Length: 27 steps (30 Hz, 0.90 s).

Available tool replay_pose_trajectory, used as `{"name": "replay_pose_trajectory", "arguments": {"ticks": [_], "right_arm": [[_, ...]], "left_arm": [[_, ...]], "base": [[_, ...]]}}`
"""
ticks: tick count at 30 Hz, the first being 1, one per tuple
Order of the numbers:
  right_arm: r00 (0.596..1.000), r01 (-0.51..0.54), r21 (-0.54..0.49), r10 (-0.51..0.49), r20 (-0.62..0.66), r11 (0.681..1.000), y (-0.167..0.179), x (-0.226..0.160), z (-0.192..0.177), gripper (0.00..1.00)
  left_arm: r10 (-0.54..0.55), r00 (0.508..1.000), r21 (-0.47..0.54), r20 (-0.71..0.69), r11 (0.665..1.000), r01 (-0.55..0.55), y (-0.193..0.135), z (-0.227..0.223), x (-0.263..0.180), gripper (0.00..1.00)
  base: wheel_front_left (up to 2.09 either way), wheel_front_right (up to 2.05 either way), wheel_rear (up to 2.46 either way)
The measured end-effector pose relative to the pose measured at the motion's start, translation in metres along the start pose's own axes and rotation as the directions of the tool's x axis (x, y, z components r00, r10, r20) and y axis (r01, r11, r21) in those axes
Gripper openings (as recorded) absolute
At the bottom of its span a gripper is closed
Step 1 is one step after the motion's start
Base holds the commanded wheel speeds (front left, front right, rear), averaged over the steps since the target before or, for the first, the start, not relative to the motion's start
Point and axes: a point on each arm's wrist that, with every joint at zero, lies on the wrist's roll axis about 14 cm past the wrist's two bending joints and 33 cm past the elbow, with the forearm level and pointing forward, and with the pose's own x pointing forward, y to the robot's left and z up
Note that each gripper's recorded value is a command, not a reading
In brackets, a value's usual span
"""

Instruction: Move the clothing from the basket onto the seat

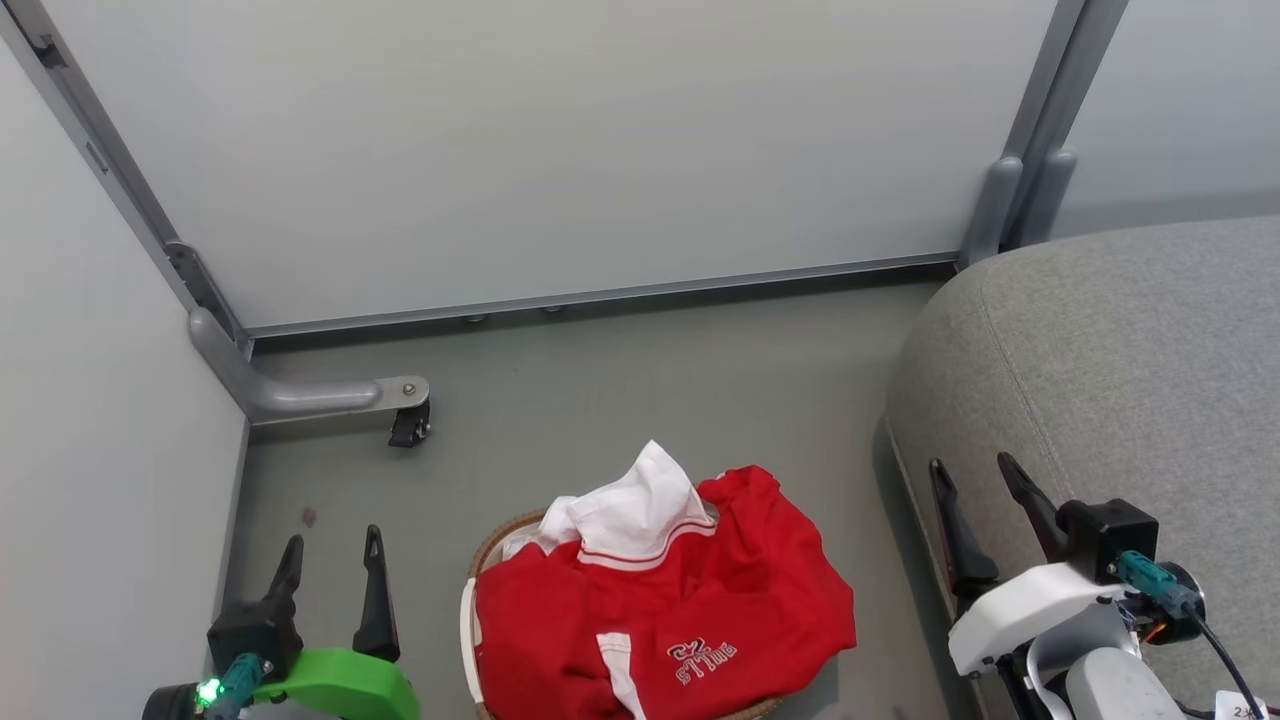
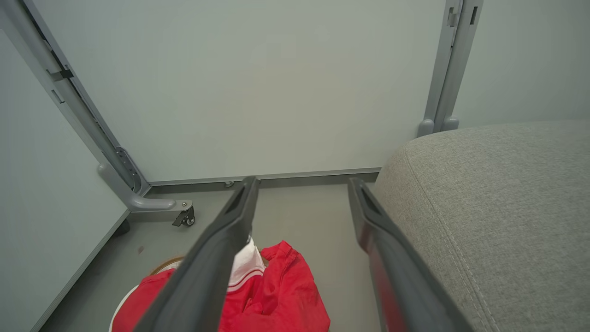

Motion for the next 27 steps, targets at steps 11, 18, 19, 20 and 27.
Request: {"name": "replay_pose_trajectory", "arguments": {"ticks": [11,18,19,20,27], "right_arm": [[1.000,0.000,-0.061,0.000,-0.001,0.998,-0.005,0.010,-0.004,1.00],[0.999,-0.012,-0.095,0.015,0.035,0.995,-0.006,0.042,0.002,1.00],[0.999,-0.012,-0.098,0.016,0.034,0.995,-0.007,0.047,0.001,1.00],[0.999,-0.012,-0.102,0.016,0.033,0.995,-0.008,0.051,0.000,1.00],[1.000,-0.014,-0.107,0.017,0.024,0.994,-0.015,0.079,-0.014,1.00]], "left_arm": [[-0.074,0.997,0.005,-0.031,0.997,0.074,-0.014,-0.013,0.008,1.00],[-0.155,0.983,0.016,-0.094,0.987,0.157,-0.034,-0.033,0.038,1.00],[-0.170,0.980,0.022,-0.107,0.985,0.174,-0.038,-0.038,0.043,1.00],[-0.182,0.976,0.026,-0.119,0.982,0.186,-0.042,-0.042,0.047,1.00],[-0.267,0.937,0.037,-0.226,0.959,0.282,-0.067,-0.081,0.077,1.00]], "base": [[0.00,0.00,0.00],[0.00,0.00,0.00],[0.00,0.00,0.00],[0.00,0.00,0.00],[0.00,0.00,0.00]]}}
